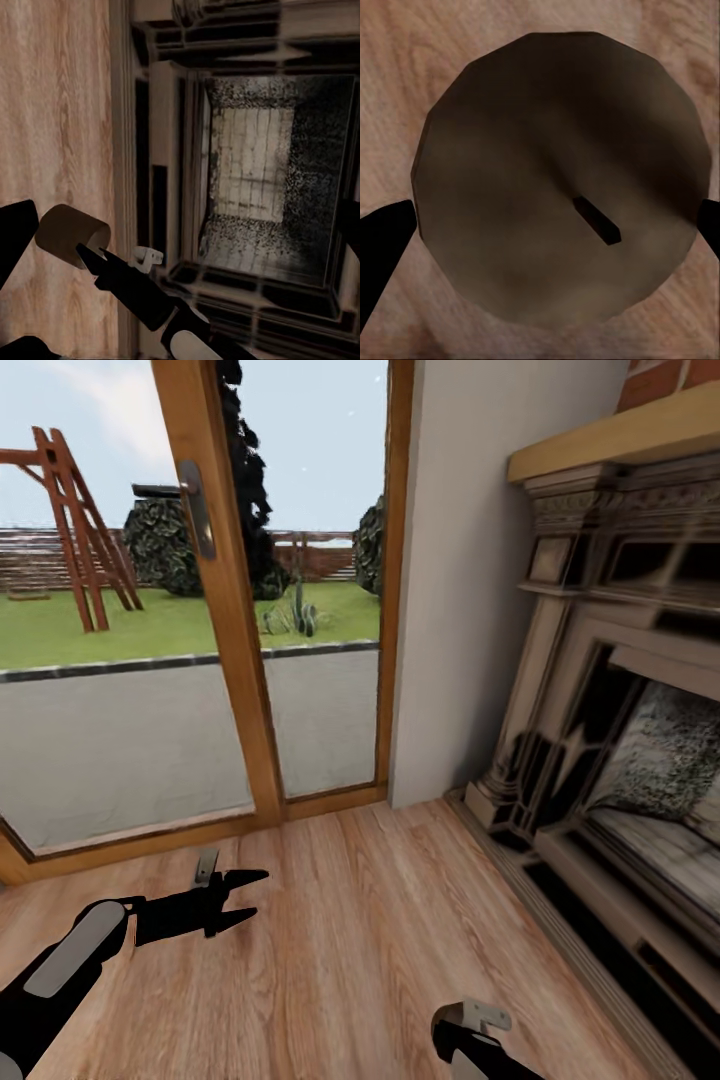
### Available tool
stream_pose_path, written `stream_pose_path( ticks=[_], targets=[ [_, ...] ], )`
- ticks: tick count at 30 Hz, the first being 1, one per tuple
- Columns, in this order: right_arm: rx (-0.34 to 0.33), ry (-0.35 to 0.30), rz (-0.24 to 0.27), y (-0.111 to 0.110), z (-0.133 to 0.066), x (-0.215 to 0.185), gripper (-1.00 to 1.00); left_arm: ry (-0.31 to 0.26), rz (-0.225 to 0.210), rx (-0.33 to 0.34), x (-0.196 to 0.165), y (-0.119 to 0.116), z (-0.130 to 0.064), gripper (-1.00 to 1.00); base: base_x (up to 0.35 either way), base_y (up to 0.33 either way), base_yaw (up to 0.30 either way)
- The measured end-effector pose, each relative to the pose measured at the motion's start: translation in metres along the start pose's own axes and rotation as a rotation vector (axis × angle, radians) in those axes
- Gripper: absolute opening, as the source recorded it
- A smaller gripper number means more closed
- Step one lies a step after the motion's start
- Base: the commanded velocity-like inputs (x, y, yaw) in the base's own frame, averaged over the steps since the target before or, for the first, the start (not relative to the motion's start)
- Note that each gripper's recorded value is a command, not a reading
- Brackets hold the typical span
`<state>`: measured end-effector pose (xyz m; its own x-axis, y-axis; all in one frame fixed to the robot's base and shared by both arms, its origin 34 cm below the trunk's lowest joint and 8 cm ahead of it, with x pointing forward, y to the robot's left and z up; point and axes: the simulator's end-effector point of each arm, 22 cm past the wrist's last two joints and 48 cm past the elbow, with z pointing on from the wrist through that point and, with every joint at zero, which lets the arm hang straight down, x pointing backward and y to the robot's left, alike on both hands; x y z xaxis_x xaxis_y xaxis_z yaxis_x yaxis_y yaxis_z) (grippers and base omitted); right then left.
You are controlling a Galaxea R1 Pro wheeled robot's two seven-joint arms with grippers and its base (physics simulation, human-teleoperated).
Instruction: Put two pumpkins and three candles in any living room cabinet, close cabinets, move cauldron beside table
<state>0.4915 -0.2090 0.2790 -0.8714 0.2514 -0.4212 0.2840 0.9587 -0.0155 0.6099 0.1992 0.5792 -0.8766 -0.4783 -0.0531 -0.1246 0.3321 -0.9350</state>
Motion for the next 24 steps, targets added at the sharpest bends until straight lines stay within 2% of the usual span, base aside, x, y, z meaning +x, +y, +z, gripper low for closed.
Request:
stream_pose_path(
  ticks=[24],
  targets=[
    [0.002, 0.002, -0.001, 0.001, -0.042, -0.031, -1.0, -0.001, 0.0, 0.0, -0.013, -0.05, -0.013, 1.0, -0.325, 0.0, -0.265]
  ],
)
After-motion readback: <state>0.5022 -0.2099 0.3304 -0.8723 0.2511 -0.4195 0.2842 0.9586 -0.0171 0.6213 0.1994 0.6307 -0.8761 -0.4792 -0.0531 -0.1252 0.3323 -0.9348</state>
